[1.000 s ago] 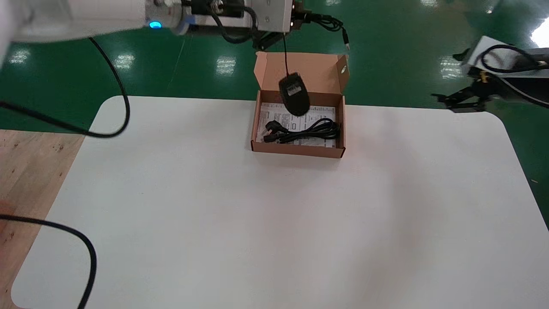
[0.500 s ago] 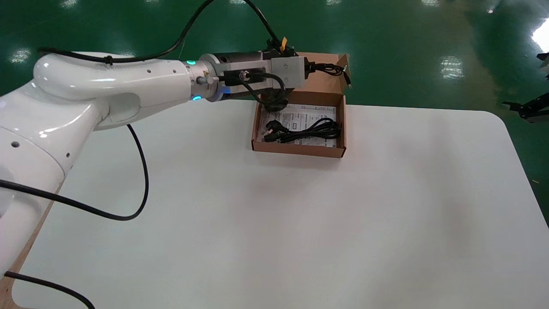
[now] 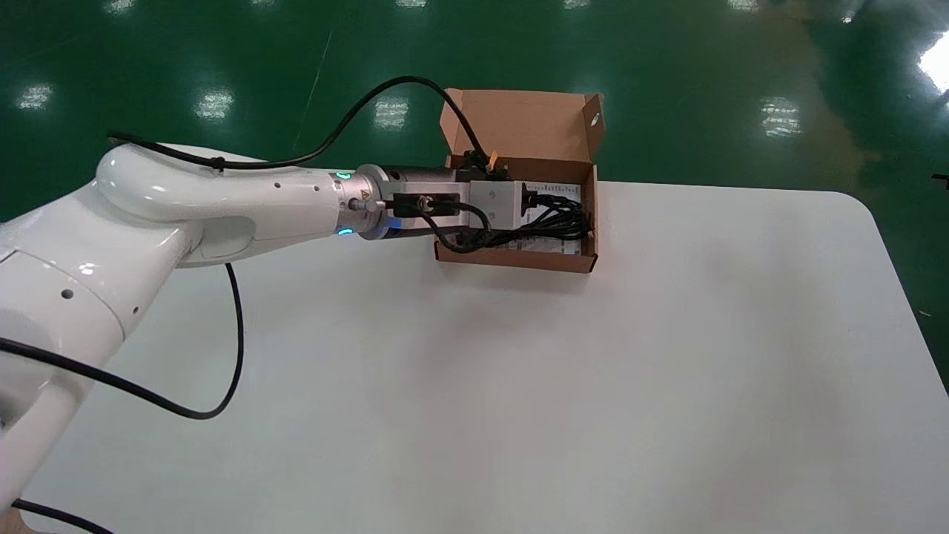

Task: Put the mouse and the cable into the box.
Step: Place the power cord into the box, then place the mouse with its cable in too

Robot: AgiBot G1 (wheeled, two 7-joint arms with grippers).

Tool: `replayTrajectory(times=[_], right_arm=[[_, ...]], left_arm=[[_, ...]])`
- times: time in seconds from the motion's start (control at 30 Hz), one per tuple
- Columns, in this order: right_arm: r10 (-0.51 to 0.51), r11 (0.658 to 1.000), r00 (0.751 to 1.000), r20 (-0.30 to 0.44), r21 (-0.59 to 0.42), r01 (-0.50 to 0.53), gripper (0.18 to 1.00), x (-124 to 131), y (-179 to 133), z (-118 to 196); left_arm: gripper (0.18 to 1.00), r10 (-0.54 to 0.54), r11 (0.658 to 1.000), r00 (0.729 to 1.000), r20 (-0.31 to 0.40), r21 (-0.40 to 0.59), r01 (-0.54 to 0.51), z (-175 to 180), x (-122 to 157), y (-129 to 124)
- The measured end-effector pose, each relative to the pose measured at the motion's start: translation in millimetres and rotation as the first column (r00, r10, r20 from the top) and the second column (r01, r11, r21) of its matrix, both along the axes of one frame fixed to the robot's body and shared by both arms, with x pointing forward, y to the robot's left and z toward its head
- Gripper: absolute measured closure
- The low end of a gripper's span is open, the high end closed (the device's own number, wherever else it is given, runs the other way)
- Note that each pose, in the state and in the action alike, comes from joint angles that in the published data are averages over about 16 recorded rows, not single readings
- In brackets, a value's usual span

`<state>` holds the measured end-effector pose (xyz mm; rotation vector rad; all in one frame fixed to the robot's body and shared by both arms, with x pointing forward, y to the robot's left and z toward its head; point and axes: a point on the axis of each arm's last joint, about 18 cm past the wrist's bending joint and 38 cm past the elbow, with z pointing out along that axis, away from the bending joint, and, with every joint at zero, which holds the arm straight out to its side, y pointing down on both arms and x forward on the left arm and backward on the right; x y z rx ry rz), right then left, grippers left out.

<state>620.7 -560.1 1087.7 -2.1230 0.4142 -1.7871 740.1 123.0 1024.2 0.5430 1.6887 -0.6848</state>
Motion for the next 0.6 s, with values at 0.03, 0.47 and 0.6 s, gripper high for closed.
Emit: replayTrajectory(times=[0.03,0.47,0.6], right_arm=[[0.003,1.000,1.000,-0.004,-0.002,-0.003,0.179,-1.4,-0.4,-0.6],[0.034,0.999,0.999,-0.037,-0.014,-0.035,0.179,-10.1,-1.1,-5.9],[0.034,0.999,0.999,-0.038,-0.014,-0.035,0.179,-10.4,-1.3,-5.9]], left_arm=[[0.954,0.005,1.000,1.000,0.003,0.009,-0.005,-0.5,0.7,0.4],[0.955,0.050,0.996,0.996,0.069,0.076,-0.055,1.8,7.2,0.4],[0.954,0.055,0.995,0.995,0.078,0.081,-0.061,2.0,7.9,-0.2]])
